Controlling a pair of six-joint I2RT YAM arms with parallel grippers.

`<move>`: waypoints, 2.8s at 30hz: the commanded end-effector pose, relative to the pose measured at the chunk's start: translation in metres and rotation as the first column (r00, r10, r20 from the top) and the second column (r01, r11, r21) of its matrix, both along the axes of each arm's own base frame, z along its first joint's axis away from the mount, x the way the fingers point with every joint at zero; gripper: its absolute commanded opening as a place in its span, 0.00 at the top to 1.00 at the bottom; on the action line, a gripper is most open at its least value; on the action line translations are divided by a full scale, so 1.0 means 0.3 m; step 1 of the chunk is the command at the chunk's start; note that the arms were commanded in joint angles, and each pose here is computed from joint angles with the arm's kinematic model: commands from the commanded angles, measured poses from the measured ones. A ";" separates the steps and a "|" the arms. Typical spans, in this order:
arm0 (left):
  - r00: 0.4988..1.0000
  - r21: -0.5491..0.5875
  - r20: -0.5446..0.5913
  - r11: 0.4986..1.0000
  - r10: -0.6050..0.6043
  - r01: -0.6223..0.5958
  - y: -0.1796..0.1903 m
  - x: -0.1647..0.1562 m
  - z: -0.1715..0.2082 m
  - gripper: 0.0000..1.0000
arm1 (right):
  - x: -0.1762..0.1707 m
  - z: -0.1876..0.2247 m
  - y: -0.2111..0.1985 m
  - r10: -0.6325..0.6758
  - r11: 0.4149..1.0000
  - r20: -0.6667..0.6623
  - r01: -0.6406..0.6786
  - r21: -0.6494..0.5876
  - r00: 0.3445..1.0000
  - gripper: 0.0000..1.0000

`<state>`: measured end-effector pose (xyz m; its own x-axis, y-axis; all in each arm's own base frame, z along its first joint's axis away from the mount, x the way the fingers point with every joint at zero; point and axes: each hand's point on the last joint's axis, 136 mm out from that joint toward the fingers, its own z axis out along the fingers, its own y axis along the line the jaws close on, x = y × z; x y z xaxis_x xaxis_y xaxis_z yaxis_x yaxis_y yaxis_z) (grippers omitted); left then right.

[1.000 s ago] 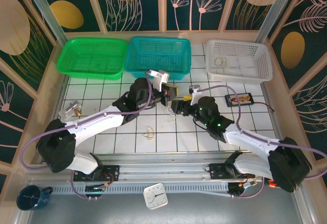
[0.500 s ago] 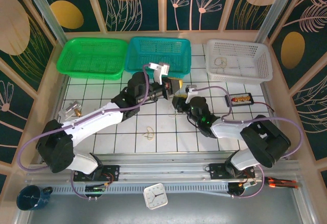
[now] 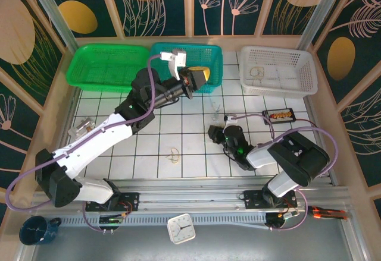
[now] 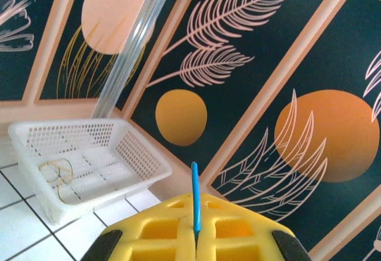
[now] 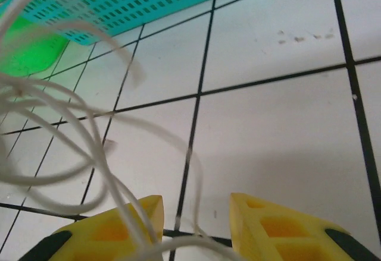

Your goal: Untangle the cables

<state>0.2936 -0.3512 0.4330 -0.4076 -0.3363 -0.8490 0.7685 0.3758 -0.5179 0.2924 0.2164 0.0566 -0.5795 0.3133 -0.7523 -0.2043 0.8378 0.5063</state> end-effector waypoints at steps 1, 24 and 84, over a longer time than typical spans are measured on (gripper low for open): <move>0.997 -0.033 0.069 0.999 0.023 -0.021 0.041 -0.009 0.124 1.00 | 0.008 0.000 -0.031 -0.063 0.998 0.008 0.062 0.033 0.998 0.65; 1.000 0.056 -0.008 0.998 0.011 -0.011 0.003 0.047 -0.053 1.00 | -0.086 0.197 0.087 0.228 0.973 0.111 -0.230 0.001 0.967 0.34; 0.989 -0.024 0.148 0.999 0.028 -0.025 -0.005 0.128 0.320 1.00 | 0.052 0.130 0.050 0.037 0.998 0.070 -0.040 0.040 0.997 0.46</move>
